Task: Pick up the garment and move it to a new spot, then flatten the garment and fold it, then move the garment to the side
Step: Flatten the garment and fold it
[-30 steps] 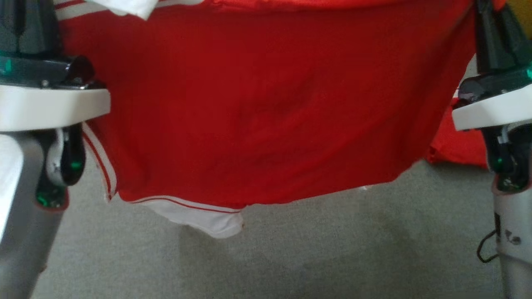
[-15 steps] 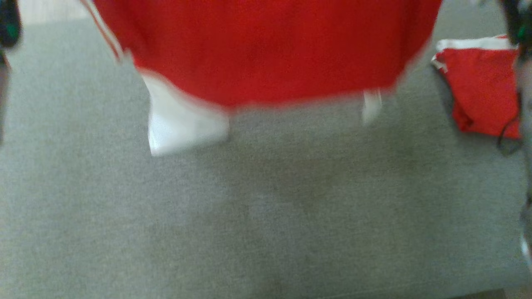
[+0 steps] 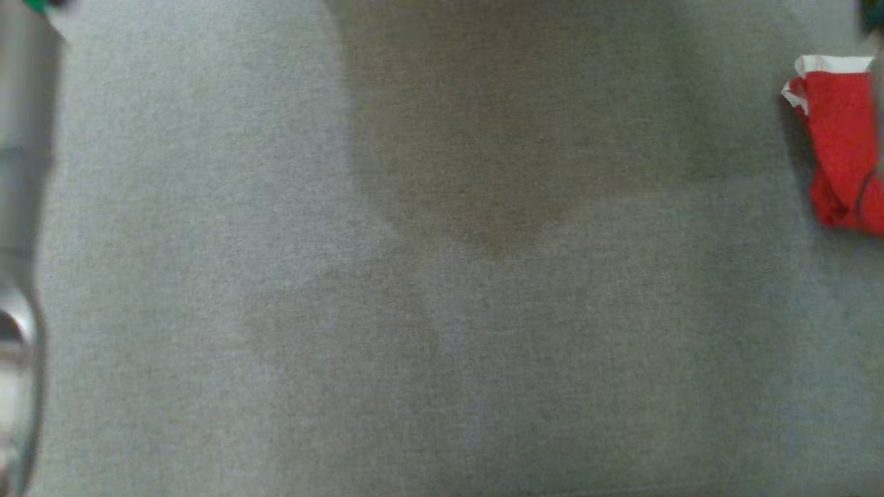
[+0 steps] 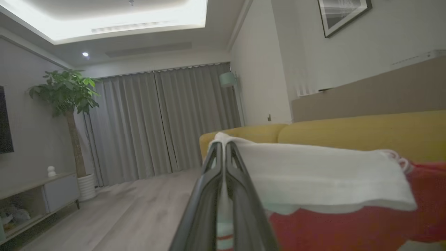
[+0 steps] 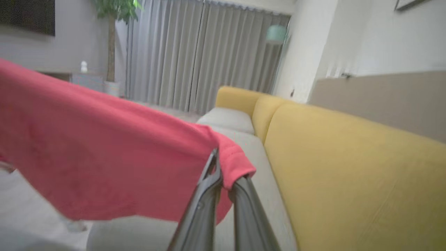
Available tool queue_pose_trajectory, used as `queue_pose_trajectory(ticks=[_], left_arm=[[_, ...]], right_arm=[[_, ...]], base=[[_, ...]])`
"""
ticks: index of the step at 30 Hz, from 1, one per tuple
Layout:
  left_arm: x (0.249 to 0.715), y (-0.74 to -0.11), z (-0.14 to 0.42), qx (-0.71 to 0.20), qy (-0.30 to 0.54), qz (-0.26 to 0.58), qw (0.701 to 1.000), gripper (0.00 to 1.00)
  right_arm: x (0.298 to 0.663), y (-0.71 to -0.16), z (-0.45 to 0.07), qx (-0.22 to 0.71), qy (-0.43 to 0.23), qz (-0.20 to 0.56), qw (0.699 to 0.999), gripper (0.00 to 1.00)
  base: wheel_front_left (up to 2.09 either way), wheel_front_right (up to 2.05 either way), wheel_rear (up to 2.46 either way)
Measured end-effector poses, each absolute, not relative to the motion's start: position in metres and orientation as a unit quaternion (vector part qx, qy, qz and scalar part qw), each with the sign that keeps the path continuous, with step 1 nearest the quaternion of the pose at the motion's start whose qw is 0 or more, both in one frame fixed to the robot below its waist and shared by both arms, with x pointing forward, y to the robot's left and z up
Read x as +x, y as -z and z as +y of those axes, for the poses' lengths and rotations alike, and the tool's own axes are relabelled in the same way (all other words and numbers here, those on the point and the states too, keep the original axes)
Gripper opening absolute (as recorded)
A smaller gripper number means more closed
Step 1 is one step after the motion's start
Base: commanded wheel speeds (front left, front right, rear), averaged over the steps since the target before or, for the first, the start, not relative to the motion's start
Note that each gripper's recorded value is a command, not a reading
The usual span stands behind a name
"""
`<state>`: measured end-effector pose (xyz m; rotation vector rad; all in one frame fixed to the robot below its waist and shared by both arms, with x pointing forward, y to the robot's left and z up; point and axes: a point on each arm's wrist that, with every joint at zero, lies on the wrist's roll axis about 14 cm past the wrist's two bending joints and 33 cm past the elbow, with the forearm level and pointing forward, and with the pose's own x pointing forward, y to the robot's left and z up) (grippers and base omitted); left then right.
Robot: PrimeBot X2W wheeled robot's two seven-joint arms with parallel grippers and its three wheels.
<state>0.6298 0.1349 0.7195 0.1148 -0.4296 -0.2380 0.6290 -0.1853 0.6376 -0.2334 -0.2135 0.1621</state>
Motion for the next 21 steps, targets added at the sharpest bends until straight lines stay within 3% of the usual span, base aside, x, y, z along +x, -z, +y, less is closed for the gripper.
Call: queue_pose_trajectory(ticks=[3,4,9,21], left_arm=[[0.622,-0.662,0.131,0.072,0.135,-0.151,0.977,0.00],[0.610,-0.613,0.135,0.082,0.138,-0.096,0.982,0.00],[0.574,-0.542,0.147,0.088,0.139,-0.016,0.986,0.00],[0.462,-0.473,0.158,0.150,0.207,0.093,0.962,0.00]], right_arm=[[0.617,-0.576,-0.182,-0.129,-0.096,-0.031,0.987,0.00],[0.602,-0.536,-0.183,-0.130,-0.102,0.019,0.986,0.00],[0.569,-0.480,-0.179,-0.156,-0.128,0.106,0.974,0.00],[0.478,-0.440,-0.184,-0.232,-0.202,0.206,0.929,0.00]], base=[[0.00,0.00,0.00],[0.00,0.00,0.00],[0.00,0.00,0.00],[0.00,0.00,0.00]])
